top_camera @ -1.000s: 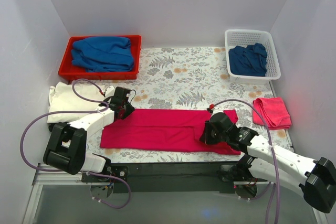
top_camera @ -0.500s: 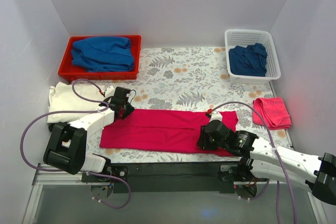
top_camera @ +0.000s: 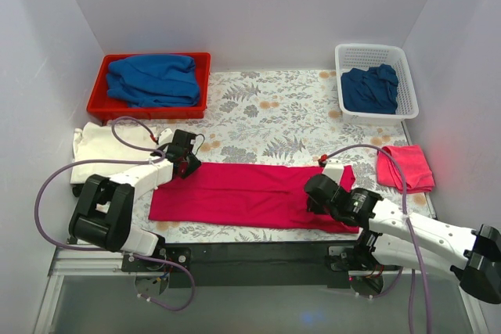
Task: Fold and stack the t-shirts
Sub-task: Rotate the tshirt 90 degrees
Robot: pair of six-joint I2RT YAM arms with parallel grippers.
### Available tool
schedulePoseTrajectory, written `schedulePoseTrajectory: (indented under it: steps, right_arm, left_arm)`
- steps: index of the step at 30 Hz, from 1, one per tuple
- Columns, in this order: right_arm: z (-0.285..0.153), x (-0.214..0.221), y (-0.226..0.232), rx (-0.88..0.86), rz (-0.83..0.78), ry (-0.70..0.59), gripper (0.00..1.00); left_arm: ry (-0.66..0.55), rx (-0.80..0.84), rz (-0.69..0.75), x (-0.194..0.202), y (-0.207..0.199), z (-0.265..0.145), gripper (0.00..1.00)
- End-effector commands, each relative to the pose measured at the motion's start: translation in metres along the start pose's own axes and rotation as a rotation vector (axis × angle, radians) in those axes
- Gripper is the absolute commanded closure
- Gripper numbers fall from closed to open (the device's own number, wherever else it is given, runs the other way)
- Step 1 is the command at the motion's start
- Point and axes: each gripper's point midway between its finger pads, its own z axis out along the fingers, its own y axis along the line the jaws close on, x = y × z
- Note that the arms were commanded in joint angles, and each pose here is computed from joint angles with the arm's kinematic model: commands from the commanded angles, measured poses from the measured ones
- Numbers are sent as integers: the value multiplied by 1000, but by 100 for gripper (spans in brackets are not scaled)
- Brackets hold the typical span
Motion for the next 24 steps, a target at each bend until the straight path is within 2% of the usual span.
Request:
schedulePoseTrajectory:
  steps: [1, 2, 7, 14, 17, 18, 19, 20, 24]
  right_arm:
    - [8, -24, -39, 205, 57, -78, 59]
    - [13, -32, -52, 251, 100, -78, 59]
    - [38, -40, -76, 312, 77, -24, 59]
    - [89, -29, -58, 258, 72, 142, 60]
    - [113, -27, -62, 302, 37, 207, 60]
    - [121, -48, -51, 287, 34, 179, 60]
    - [133, -45, -54, 313, 16, 213, 60]
    - [140, -58, -54, 321, -3, 197, 60]
    - [189, -129, -30, 298, -45, 130, 61]
  left_arm:
    - [0, 5, 12, -1, -4, 1, 70]
    - [1, 6, 12, 0, -3, 0, 70]
    - [-4, 23, 14, -1, -3, -5, 70]
    - [-13, 80, 8, -9, -14, -20, 70]
    - [-13, 114, 4, -12, -20, -27, 70]
    - [-14, 124, 5, -13, -22, -29, 70]
    - [-9, 129, 8, -12, -22, -30, 70]
    - [-1, 138, 9, -10, -23, -32, 70]
    - [1, 164, 26, -12, -28, -36, 70]
